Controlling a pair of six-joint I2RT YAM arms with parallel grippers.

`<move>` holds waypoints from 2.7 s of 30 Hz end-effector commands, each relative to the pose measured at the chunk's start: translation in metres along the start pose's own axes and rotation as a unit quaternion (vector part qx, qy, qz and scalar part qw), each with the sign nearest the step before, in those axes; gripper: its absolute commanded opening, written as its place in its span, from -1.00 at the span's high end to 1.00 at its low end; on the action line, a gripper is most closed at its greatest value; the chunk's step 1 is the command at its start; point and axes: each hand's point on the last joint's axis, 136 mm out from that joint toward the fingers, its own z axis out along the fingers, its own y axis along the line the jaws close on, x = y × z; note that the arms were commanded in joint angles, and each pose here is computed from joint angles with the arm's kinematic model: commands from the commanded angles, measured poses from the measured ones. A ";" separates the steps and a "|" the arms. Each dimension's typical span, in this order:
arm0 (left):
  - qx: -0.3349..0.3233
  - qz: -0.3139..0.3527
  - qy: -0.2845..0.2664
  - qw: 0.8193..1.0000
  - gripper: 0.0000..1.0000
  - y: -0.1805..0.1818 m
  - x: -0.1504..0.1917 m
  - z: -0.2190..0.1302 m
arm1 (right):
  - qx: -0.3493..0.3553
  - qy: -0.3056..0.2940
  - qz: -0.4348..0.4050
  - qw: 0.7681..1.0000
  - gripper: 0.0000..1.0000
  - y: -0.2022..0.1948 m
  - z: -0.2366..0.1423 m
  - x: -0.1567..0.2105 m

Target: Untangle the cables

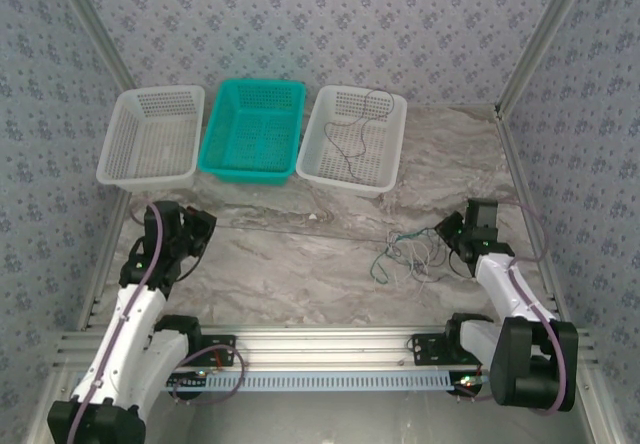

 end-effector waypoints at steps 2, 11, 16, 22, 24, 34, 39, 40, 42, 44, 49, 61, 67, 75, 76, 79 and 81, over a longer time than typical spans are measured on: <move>-0.034 0.007 -0.031 0.999 1.00 0.016 -0.021 -0.009 | 0.091 -0.025 0.050 0.994 1.00 -0.051 -0.009 -0.010; -0.067 -0.022 -0.063 0.996 1.00 0.043 -0.056 -0.021 | 0.078 -0.059 0.129 0.987 0.98 -0.067 -0.021 -0.030; -0.023 0.061 -0.026 0.998 0.90 0.033 -0.033 0.003 | 0.062 -0.008 -0.021 0.998 0.83 -0.021 -0.001 -0.001; 0.023 0.290 0.012 0.957 -0.31 -0.006 0.017 0.009 | 0.053 0.034 -0.103 0.993 0.94 0.017 0.009 0.019; 0.051 0.366 0.019 0.929 -0.42 -0.025 0.036 0.005 | 0.041 0.033 -0.112 0.992 0.95 0.030 0.009 0.019; 0.287 0.572 0.150 0.754 -0.52 -0.106 0.212 -0.014 | 0.047 0.025 -0.108 0.993 0.96 0.050 0.007 0.014; 0.284 0.647 0.247 0.663 -0.52 -0.109 0.315 -0.008 | 0.063 0.016 -0.090 0.994 0.98 0.050 0.006 0.008; 0.270 0.659 0.272 0.647 -0.51 -0.104 0.335 -0.003 | 0.063 0.018 -0.089 0.994 0.99 0.050 0.007 0.008; 0.262 0.672 0.309 0.620 -0.48 -0.097 0.371 0.001 | 0.062 0.019 -0.088 0.994 0.99 0.051 0.007 0.008; 0.267 0.672 0.336 0.604 -0.45 -0.089 0.400 0.004 | 0.064 0.019 -0.088 0.994 1.00 0.051 0.008 0.007; 0.215 0.710 0.365 0.562 -0.43 -0.054 0.448 0.013 | 0.066 0.023 -0.090 0.993 0.99 0.049 0.008 0.008; 0.122 0.743 0.418 0.509 -0.16 0.019 0.460 0.026 | 0.061 0.024 -0.087 0.994 0.99 0.047 0.008 0.008; 0.095 0.762 0.399 0.501 0.81 0.024 0.463 0.039 | 0.058 0.030 -0.077 0.995 0.99 0.045 0.010 0.009; 0.168 0.702 0.302 0.623 1.00 -0.049 0.391 0.028 | 0.052 0.030 0.000 0.998 0.99 0.022 0.009 -0.001; 0.180 0.680 0.283 0.653 1.00 -0.063 0.371 0.028 | 0.052 0.025 0.007 0.998 1.00 0.019 0.008 -0.002; 0.185 0.629 0.234 0.718 1.00 -0.086 0.309 0.030 | 0.048 0.009 0.022 0.999 1.00 0.010 0.003 -0.010; 0.169 0.598 0.196 0.759 1.00 -0.094 0.264 0.032 | 0.047 0.001 0.028 0.999 1.00 0.006 -0.001 -0.015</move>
